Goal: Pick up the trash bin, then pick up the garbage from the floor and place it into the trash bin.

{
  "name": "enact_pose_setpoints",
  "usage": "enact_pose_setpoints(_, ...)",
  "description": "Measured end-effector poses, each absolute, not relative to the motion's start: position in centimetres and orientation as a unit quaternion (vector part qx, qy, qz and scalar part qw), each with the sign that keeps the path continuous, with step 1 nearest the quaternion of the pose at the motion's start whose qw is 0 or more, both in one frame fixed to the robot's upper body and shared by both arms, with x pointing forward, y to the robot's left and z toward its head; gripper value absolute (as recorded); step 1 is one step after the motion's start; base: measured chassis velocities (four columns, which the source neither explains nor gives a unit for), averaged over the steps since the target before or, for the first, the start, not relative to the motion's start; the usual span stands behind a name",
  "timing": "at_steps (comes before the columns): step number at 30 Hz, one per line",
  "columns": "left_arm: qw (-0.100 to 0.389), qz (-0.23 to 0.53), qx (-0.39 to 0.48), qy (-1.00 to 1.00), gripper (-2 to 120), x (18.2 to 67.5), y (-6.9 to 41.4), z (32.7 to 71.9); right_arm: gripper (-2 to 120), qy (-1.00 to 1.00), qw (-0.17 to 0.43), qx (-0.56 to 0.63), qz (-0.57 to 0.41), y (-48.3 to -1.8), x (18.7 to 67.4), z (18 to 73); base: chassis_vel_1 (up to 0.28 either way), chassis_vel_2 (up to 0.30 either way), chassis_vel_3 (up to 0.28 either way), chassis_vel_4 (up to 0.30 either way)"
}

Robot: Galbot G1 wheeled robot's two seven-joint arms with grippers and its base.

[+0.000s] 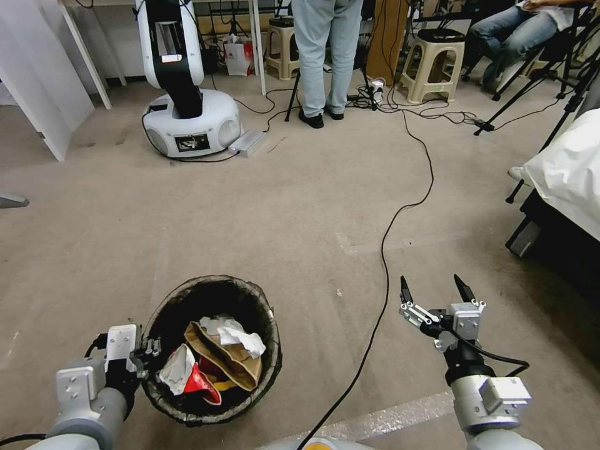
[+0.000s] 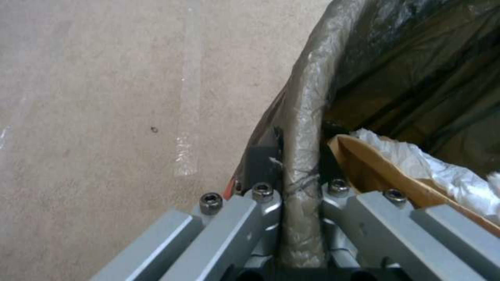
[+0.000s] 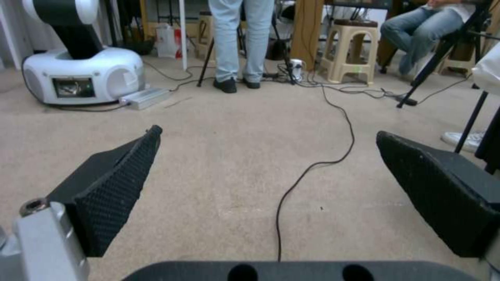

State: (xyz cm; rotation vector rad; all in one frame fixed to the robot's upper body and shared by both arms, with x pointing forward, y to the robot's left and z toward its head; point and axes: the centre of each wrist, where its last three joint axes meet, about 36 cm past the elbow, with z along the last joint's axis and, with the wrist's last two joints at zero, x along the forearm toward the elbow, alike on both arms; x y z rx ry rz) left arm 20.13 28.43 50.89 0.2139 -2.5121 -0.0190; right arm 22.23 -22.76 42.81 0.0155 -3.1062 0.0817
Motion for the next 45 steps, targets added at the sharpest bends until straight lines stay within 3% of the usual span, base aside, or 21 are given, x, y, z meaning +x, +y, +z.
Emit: enact_pose_setpoints(45,0.296,-0.005,0.079,-0.952,0,20.9,28.2,50.8,100,-1.0,0.024,0.002,0.012,-22.0,22.1,42.2,0.0,0.0,0.0,0.0)
